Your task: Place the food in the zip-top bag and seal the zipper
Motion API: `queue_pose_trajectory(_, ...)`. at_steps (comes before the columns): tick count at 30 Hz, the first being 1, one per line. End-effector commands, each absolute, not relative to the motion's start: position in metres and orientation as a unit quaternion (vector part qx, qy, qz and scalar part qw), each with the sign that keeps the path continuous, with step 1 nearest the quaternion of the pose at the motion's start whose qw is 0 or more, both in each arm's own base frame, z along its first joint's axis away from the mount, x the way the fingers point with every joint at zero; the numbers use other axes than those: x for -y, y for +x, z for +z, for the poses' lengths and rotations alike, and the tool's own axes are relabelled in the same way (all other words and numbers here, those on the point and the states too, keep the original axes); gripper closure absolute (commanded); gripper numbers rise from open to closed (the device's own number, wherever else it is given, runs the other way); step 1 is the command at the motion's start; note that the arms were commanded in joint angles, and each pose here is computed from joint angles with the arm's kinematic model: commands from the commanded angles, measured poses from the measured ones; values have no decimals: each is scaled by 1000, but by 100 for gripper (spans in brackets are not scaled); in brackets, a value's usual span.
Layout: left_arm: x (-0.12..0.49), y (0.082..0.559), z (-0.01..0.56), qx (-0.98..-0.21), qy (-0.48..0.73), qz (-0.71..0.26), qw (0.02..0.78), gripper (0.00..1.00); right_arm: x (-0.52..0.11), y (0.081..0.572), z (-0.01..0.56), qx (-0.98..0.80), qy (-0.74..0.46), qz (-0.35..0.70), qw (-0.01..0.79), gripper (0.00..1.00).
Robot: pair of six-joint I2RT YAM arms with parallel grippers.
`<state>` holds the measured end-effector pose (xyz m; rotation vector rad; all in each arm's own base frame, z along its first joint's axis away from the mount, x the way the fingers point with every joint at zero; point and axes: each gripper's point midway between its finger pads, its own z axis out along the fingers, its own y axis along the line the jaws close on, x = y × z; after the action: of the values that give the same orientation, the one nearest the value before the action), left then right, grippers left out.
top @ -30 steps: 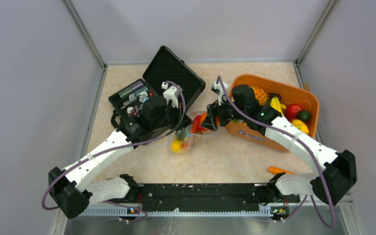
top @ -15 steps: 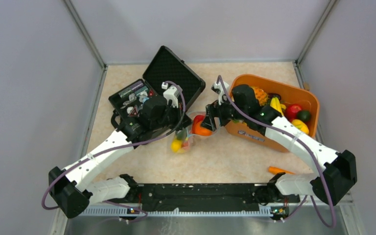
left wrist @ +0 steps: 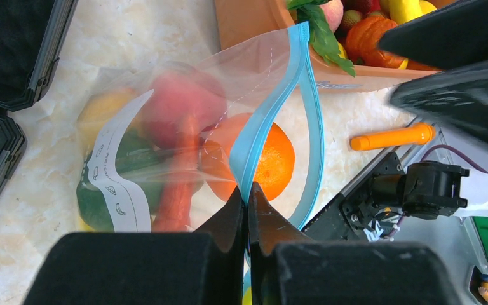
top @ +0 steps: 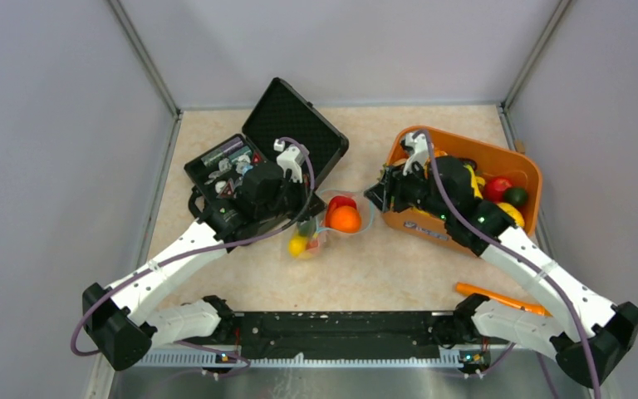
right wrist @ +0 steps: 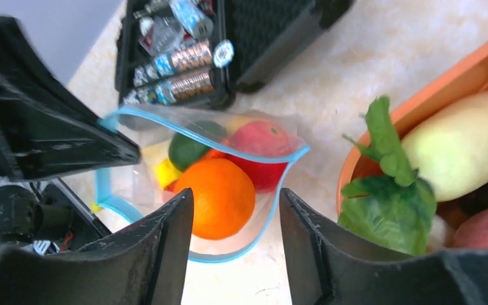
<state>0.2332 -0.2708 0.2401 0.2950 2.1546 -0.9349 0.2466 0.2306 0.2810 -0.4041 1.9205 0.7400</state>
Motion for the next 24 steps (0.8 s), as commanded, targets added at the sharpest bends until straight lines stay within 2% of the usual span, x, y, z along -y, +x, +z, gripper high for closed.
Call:
queue_pose_trajectory(1,279,243,269,-817,113,-390,410,100,-236,236,224,-848,-134,307,412,52)
queue_pose_trajectory(10,280,240,271,-815,118,-396,406,100,-243,245,195,-859,-120,301,397,58)
queue_pose_trajectory(12,282,239,272,-814,123,-399,404,100,-250,248,195,-859,-126,309,389,78)
queue_pose_trajectory(15,278,238,277,-817,137,-386,405,100,-264,249,215,-844,-147,336,393,100)
queue_pose_trajectory(20,242,241,289,-850,158,-282,417,100,-264,256,295,-791,-154,361,469,100)
queue_pose_trajectory(22,227,237,289,-863,165,-246,409,100,-270,246,335,-748,-181,398,499,100)
queue_pose_trajectory(24,220,232,289,-872,179,-227,395,100,-282,231,359,-714,-221,443,496,100)
